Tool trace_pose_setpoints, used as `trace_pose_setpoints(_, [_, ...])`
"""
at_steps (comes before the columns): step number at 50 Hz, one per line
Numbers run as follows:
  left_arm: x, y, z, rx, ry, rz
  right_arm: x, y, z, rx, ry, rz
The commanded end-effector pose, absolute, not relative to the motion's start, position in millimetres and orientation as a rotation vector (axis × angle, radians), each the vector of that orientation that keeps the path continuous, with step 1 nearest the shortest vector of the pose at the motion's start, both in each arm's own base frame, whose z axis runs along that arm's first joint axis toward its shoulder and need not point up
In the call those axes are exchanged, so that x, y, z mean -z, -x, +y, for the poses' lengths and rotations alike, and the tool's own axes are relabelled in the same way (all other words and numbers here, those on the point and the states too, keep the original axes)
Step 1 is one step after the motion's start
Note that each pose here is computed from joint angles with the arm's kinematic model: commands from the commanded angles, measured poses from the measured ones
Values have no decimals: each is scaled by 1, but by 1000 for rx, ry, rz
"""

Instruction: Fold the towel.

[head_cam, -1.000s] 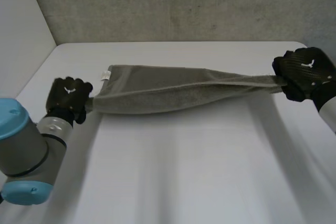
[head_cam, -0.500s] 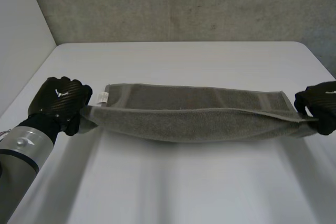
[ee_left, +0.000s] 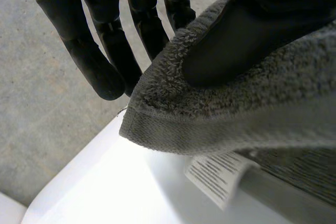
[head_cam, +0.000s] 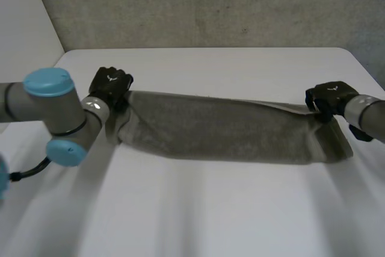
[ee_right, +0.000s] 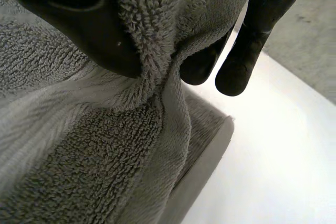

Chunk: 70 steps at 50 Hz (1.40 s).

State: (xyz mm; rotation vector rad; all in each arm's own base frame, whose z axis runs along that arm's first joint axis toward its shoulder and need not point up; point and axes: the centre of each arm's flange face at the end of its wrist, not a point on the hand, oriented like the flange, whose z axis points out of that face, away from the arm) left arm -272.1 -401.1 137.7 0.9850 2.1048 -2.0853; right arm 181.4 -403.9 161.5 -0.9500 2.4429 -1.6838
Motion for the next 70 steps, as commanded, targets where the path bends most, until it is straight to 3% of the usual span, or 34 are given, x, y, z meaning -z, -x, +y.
trace_pose_setpoints(1, [-121,296,-432,2185,-991,2016,-142,-192,-436,1910,878,2402])
trace_pose_setpoints(7, [-120,303,-437,2209,-983,1993,-142,-200,-439,2005,851,2401])
trace_pose_setpoints(12, [-130,314,-421,2224,-1011,2008,-140,-201,-430,1969,860,2422])
trace_pose_setpoints(18, [-166,301,-397,2220,-1013,2018,-190,-196,-397,2025,863,2377])
trace_pose_setpoints(24, [-191,289,-371,2211,-1004,2028,-211,-189,-355,2007,862,2389])
trace_pose_setpoints(29, [-196,277,-345,2169,-1002,2080,-201,-185,-327,1937,889,2437])
trace_pose_setpoints(34, [-173,269,-323,2065,-1034,2177,-184,-182,-314,1863,918,2463])
trace_pose_setpoints(48, [-139,264,-329,2087,-971,2190,-130,-152,-330,1703,948,2553])
trace_pose_setpoints(70, [-128,252,-340,2056,-891,2190,-131,-131,-358,1914,883,2534])
